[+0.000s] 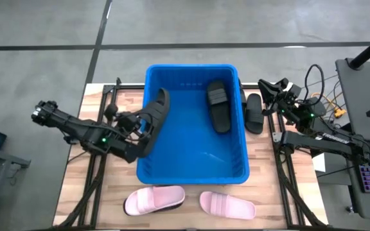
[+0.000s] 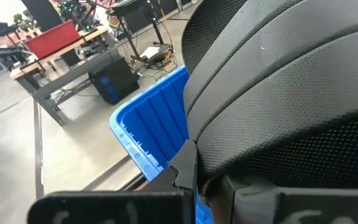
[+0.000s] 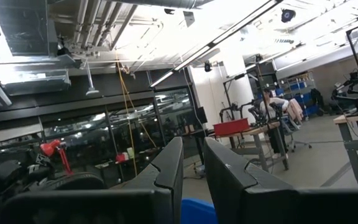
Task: Pick and place slides into bin
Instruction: Put the black slides into the blue organizer bin
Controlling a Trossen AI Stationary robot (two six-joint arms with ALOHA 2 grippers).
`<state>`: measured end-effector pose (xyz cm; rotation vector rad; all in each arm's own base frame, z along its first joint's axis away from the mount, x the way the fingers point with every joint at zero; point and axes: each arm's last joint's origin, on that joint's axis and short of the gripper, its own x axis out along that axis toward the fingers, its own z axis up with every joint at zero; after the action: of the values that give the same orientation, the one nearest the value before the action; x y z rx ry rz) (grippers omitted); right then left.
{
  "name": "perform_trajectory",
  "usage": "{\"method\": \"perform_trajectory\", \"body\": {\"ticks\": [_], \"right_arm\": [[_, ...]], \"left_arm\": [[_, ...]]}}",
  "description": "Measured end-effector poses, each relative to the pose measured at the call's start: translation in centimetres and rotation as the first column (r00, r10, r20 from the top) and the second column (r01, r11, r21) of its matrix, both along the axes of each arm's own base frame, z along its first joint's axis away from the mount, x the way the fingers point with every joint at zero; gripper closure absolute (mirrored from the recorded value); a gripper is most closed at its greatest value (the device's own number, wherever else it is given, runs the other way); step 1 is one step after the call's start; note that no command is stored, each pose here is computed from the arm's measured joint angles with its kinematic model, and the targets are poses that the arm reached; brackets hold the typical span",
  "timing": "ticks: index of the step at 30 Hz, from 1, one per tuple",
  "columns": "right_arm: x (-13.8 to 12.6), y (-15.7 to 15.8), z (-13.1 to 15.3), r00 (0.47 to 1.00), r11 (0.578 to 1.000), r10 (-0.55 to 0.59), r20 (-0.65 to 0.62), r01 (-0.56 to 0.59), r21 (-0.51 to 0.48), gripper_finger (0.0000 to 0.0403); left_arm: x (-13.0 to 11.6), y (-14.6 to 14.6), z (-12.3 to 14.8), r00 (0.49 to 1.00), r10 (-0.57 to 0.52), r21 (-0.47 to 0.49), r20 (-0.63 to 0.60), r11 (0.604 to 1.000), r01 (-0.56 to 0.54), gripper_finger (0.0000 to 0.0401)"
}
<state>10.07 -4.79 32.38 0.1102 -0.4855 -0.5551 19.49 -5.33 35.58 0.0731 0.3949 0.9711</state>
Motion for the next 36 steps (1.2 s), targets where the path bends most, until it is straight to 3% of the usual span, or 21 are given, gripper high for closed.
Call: {"method": "perform_trajectory", "body": {"ticks": [11, 25, 36], "right_arm": [[0.0, 0.0, 0.0, 1.0, 1.0, 0.0, -0.005, 0.0, 0.002, 0.0346], [0.0, 0.0, 0.0, 1.0, 1.0, 0.0, -0.005, 0.0, 0.002, 0.0346], [0.0, 0.0, 0.0, 1.0, 1.0, 0.001, -0.004, -0.001, 0.002, 0.0346]], "left_arm": [[1.7, 2.6, 0.5, 0.998, 0.03, -0.018, -0.054, 0.999, -0.031, 0.0401], [2.9, 5.6, 1.0, 0.994, 0.107, -0.022, -0.037, 0.994, -0.107, 0.0401], [3.9, 6.5, 0.9, 0.996, 0.076, -0.021, -0.044, 0.997, -0.077, 0.0401]]}}
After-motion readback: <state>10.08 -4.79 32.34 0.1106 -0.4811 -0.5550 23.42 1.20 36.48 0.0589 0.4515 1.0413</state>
